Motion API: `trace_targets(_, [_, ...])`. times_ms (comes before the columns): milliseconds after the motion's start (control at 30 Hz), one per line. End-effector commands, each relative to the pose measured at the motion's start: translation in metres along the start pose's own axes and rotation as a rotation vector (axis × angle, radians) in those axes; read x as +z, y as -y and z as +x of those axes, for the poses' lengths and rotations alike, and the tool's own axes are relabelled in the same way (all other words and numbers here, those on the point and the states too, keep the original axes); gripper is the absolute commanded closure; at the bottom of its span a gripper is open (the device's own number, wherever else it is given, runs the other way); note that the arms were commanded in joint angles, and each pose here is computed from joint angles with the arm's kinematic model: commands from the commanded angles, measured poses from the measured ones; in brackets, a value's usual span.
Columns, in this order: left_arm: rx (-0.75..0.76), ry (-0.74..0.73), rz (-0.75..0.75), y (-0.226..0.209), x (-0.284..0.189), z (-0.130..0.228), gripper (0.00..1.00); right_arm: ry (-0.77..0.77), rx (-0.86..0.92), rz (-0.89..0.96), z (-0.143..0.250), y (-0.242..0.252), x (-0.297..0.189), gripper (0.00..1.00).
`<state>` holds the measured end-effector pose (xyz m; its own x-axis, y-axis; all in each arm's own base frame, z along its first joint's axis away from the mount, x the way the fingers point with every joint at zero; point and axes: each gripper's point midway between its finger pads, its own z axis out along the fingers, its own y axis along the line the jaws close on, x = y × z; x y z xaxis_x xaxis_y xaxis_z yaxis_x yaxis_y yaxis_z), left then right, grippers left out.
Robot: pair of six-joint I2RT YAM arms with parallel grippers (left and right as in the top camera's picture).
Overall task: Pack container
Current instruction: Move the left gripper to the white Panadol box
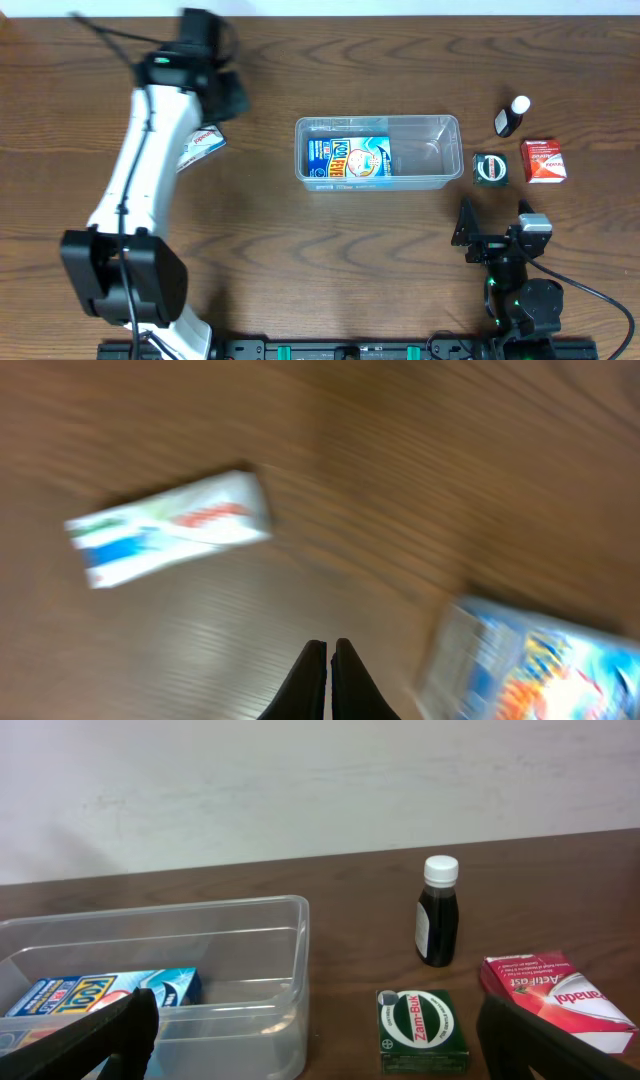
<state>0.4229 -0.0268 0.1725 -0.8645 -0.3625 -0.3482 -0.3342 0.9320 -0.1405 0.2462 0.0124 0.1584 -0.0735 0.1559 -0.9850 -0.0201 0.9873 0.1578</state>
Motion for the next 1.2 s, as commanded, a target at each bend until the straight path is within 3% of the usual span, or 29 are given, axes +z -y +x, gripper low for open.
trace_targets(0, [-0.119,0.037,-0.056,-0.047,-0.008,-0.021,0.94,-0.001,-0.015,0.009,0.001,0.002,0.0,0.01])
trace_targets(267, [-0.348,-0.004,-0.135,-0.117,0.004,-0.016,0.94,-0.001,-0.015,0.009,0.001,0.002,0.0,0.01])
trace_targets(433, [-0.36,-0.037,-0.153,-0.127,0.022,-0.002,0.93,-0.001,-0.015,0.009,0.001,0.002,0.0,0.01])
trace_targets(567, [-0.36,-0.027,-0.15,-0.129,0.037,0.002,0.87,-0.001,-0.015,0.009,0.001,0.002,0.0,0.01])
trace_targets(633, [-0.36,-0.016,-0.149,-0.13,0.04,0.001,0.76,-0.001,-0.015,0.009,0.001,0.002,0.0,0.01])
trace_targets(733, [-0.358,-0.002,-0.179,-0.135,0.04,-0.001,0.29,-0.001,-0.015,0.009,0.001,0.002,0.0,0.01])
trace_targets(800, [-0.357,0.008,-0.211,-0.141,0.039,-0.002,0.12,-0.001,-0.015,0.009,0.001,0.002,0.0,0.01])
trace_targets(1033, [-0.363,-0.001,-0.231,-0.145,0.042,0.003,0.02,-0.001,-0.015,0.009,0.001,0.002,0.0,0.01])
trace_targets(1167, [-0.585,-0.018,-0.253,-0.148,0.05,0.02,0.02,-0.001,-0.015,0.009,0.001,0.002,0.0,0.01])
